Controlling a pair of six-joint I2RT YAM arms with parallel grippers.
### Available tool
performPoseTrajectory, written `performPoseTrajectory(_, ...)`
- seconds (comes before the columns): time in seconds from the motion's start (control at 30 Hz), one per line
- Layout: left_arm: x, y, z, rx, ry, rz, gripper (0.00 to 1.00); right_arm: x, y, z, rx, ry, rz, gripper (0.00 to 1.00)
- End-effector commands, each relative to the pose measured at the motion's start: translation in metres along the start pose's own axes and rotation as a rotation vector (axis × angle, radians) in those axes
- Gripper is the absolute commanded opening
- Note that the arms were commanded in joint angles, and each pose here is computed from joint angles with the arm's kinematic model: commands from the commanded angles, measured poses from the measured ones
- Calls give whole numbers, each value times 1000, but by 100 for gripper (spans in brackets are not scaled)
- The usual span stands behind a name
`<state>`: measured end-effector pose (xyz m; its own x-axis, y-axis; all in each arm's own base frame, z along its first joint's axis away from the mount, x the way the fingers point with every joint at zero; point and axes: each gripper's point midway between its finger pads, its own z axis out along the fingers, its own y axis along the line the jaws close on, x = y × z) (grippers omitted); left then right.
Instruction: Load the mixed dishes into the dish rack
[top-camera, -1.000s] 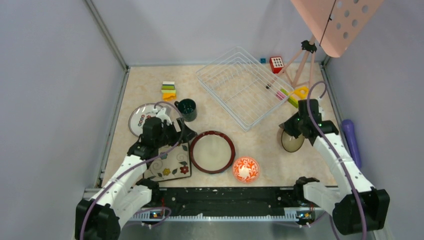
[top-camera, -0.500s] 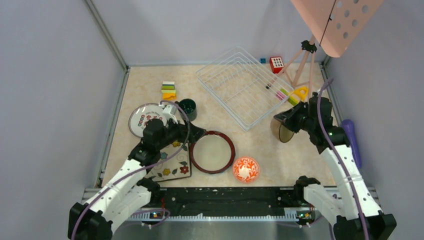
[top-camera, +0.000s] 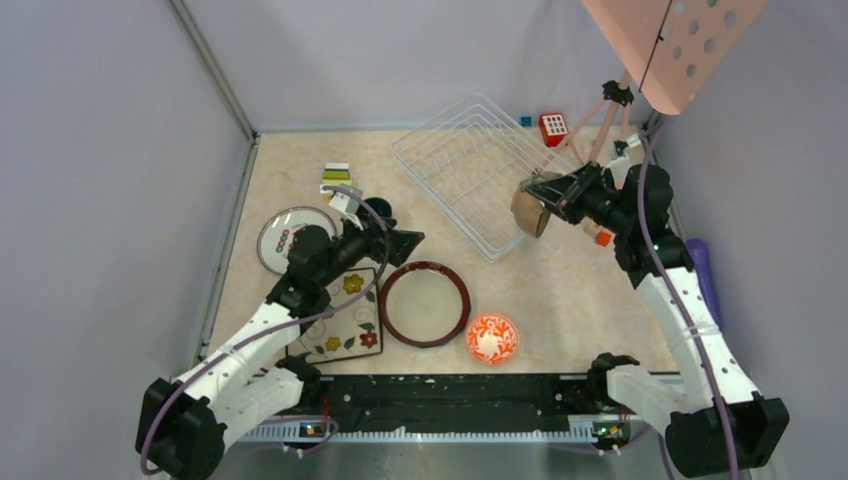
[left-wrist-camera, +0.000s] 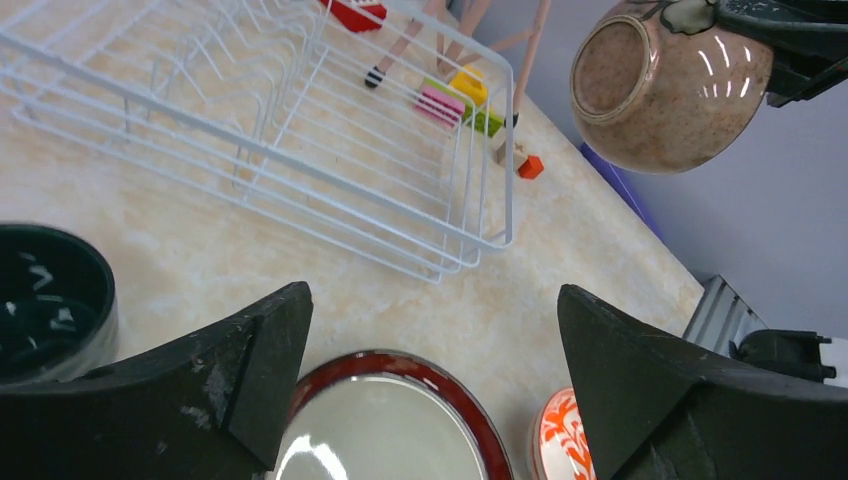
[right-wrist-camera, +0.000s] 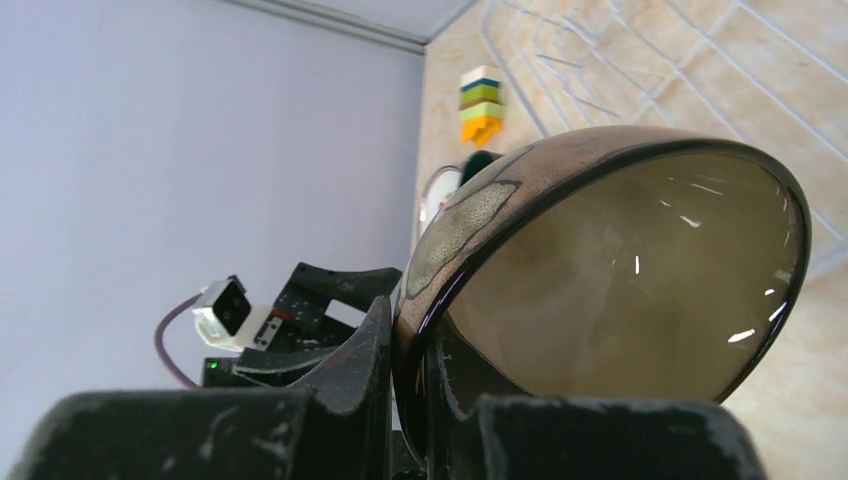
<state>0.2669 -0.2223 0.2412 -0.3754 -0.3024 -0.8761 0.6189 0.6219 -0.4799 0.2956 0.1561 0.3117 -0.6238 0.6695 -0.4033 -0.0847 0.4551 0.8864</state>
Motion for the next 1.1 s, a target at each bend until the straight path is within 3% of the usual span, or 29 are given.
performPoseTrajectory(0.0,-56,-23,13,94,-187,185,98,-33,104,-12,-394,-73,-131,0)
performPoseTrajectory(0.43,-93,-46,89,235,-240,486,98,-40,101,37,-578,21,-10,0)
performPoseTrajectory(0.7,-73,-63,126,268,-261,602,98,-39,76,57,-596,-32,124,0)
performPoseTrajectory(1.07,-50,-62,159,296,-132,693,98,-22,80,75,-609,-14,218,0)
